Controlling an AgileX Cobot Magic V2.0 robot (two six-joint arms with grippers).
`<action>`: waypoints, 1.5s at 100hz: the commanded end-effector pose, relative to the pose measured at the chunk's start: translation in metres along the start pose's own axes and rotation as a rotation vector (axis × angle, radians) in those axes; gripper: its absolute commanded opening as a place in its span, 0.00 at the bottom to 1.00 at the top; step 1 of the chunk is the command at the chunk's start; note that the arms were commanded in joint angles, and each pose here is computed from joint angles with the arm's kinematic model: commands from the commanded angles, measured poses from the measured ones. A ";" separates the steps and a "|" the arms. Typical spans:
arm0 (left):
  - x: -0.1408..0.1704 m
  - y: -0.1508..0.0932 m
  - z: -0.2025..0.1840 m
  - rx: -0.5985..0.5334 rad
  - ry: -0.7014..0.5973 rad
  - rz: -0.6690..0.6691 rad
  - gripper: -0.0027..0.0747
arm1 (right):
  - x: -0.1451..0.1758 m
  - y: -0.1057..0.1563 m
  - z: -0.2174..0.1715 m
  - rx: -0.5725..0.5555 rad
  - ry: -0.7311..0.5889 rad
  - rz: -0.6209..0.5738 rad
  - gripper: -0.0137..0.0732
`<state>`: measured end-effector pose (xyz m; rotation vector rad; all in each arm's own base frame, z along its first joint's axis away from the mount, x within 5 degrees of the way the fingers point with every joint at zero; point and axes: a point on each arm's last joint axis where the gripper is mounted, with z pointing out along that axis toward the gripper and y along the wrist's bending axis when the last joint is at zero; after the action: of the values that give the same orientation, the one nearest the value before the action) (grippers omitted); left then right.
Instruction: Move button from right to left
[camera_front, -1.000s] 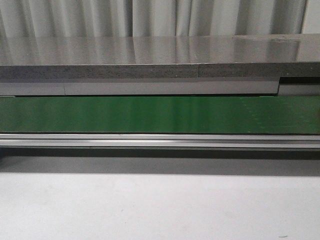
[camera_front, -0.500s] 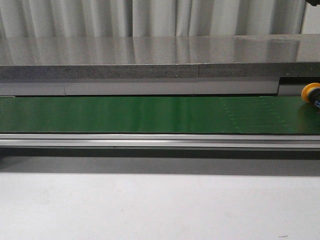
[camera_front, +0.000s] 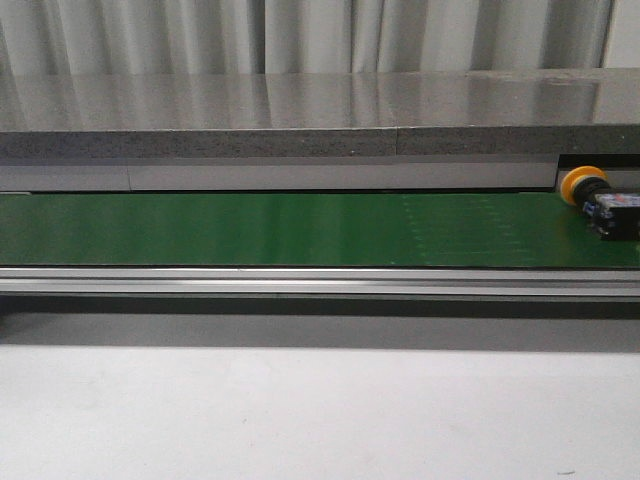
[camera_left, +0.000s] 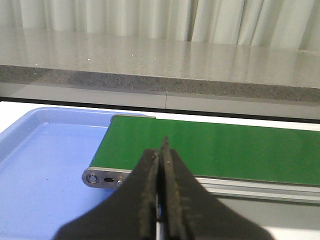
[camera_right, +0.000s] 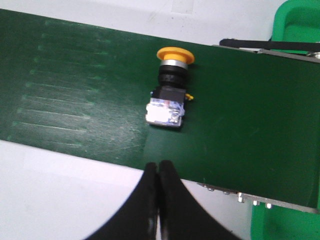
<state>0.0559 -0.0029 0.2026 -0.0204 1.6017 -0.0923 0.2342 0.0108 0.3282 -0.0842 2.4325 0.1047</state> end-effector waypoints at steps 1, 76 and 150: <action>0.006 0.001 0.000 0.006 -0.066 -0.013 0.01 | 0.002 0.001 -0.023 0.020 -0.173 -0.002 0.08; 0.006 0.001 0.000 0.006 -0.066 -0.013 0.01 | 0.117 0.005 -0.071 0.056 -0.578 -0.001 0.08; 0.006 0.001 0.000 0.006 -0.066 -0.011 0.01 | 0.150 0.008 -0.108 0.059 -0.858 -0.016 0.08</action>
<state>0.0559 -0.0029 0.2026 -0.0204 1.6017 -0.0923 0.0514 0.0042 0.2990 -0.0259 1.6726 0.0540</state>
